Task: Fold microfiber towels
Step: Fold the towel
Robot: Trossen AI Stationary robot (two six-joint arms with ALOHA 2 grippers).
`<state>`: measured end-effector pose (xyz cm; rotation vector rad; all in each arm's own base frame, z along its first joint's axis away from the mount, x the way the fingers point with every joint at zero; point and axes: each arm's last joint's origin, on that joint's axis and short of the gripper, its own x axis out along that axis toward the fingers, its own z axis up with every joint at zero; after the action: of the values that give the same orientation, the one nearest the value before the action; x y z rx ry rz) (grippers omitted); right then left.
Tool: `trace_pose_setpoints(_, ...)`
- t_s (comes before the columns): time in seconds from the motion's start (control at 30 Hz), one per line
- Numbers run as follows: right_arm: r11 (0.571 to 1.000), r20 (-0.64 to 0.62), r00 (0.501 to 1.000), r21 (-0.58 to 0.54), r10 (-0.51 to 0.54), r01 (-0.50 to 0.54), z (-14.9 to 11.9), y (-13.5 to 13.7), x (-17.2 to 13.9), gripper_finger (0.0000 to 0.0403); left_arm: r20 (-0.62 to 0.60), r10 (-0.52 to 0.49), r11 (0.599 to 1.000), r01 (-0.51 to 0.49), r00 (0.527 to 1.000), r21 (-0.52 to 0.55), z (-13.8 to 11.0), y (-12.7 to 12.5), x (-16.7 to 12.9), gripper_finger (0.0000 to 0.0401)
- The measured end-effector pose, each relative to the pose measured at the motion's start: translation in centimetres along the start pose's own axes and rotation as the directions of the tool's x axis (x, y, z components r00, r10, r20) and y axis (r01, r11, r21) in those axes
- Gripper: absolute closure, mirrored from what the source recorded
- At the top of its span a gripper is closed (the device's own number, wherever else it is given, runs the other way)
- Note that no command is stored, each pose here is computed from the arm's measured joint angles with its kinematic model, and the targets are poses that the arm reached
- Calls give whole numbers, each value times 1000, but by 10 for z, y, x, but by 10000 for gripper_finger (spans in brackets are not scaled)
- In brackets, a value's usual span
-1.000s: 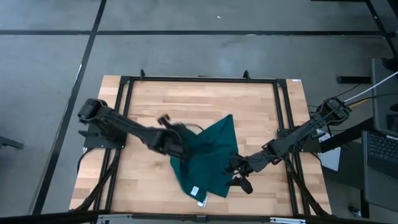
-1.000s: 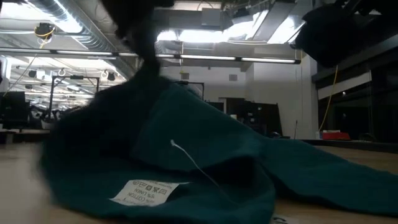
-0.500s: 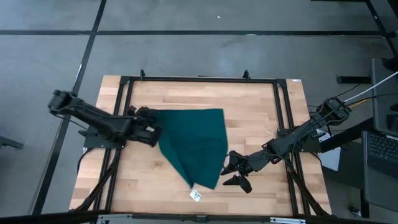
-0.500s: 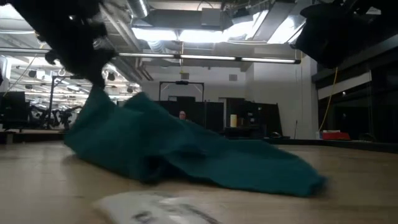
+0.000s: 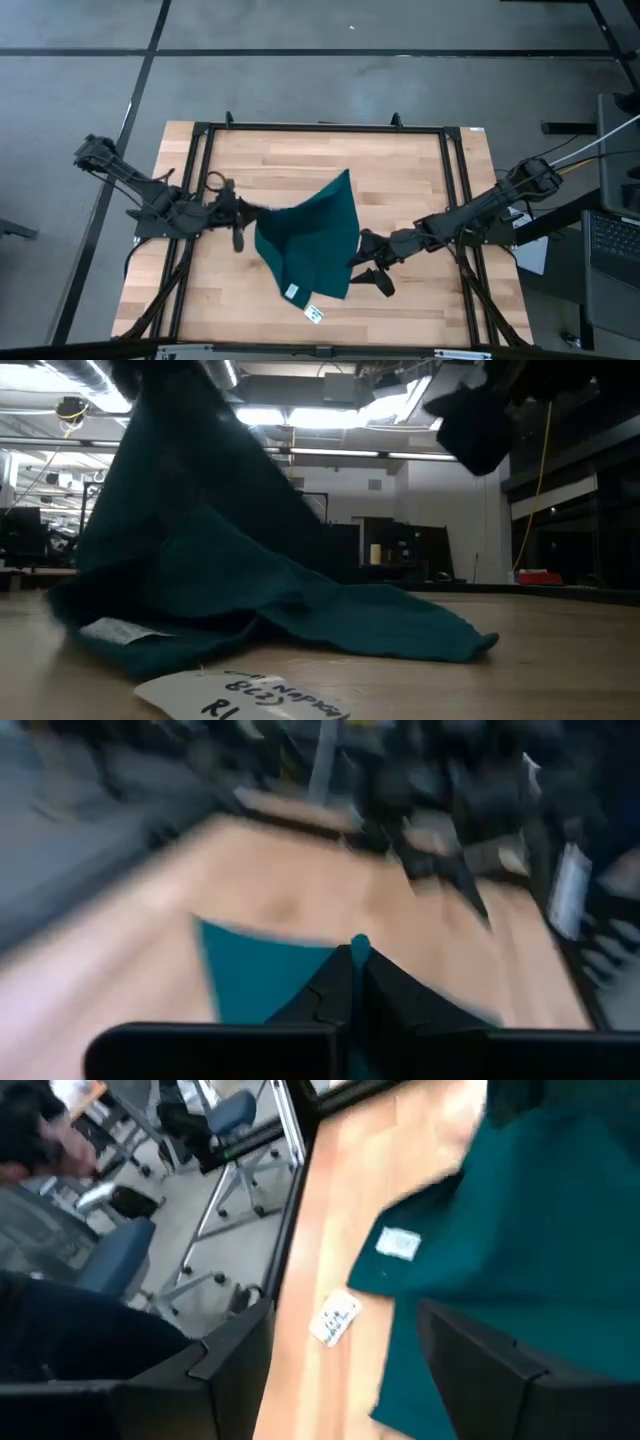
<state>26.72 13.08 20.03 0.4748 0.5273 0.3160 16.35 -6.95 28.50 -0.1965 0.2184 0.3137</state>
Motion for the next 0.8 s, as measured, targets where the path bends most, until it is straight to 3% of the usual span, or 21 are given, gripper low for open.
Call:
trace_pose_setpoints(0.1,1000,-33,999,-1,26,-26,-3,-6,7,165,44,173,984,-175,984,32,4,2,-1,394)
trace_pose_setpoints(0.23,999,-82,995,-3,54,-54,-13,-10,20,174,16,346,936,-346,938,69,-1,11,10,392)
trace_pose_setpoints(0.4,998,-134,989,-19,62,-65,-31,-21,44,181,-67,394,919,-390,917,66,-14,20,32,393)
trace_pose_setpoints(0.6,995,-139,989,-76,58,-69,-29,-26,81,189,-140,431,902,-420,891,103,-30,19,50,392)
trace_pose_setpoints(0.8,998,-150,988,-41,30,-37,-29,-38,96,188,-187,571,820,-564,799,97,-48,30,56,391)
